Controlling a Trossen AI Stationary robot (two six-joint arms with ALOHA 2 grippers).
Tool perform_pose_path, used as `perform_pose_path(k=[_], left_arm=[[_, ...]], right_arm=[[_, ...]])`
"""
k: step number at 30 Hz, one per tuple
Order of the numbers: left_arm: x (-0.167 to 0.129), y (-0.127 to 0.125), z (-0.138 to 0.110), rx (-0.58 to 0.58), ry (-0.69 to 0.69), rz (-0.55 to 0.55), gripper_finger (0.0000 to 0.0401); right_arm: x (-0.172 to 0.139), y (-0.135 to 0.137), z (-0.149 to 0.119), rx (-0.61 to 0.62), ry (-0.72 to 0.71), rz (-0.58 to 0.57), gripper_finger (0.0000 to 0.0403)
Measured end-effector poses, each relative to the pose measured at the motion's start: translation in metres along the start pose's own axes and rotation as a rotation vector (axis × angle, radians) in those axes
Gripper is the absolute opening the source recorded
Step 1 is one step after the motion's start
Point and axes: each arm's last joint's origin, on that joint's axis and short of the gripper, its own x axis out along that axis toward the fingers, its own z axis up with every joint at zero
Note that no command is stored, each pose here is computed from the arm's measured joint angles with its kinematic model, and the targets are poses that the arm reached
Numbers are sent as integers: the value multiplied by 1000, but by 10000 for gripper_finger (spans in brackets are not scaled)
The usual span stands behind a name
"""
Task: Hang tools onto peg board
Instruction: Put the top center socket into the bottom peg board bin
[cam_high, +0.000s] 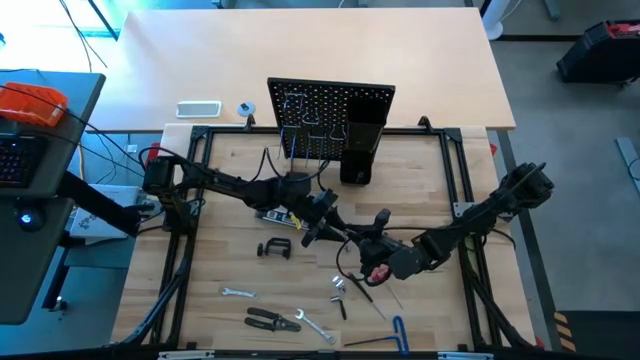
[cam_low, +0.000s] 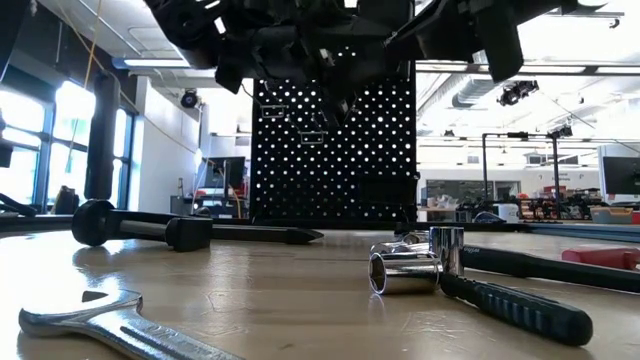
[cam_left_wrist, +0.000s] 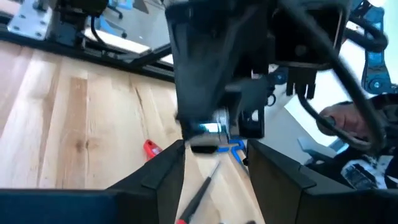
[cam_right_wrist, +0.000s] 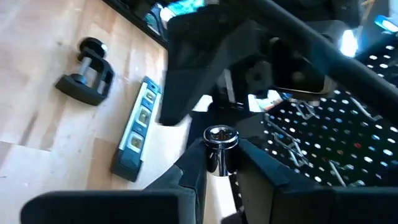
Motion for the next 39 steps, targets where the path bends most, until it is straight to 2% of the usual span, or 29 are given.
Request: perform_pose_path(k=[4,9,16,22,31,39], left_arm=[[-3,4,1,-7,11,-22,164],[-7,7,0,11,35,7,164],[-15,7,-3,64,112,151,164],[-23,1,-1,116,164,255,164],[-33,-15,-14,159,361,425,164],[-29,-28,-29,183,469,496,164]], right_arm=[[-3,-1,1,6,-2,-2,64],[-5,-1,-1,19,18,-10,64],[-6,-7,-7,66,68,-21,63],[-1,-23,-17,143,139,-50,62],[23,-41,-40,272,261,-17,62],[48,-61,-58,335,344,-33,61]])
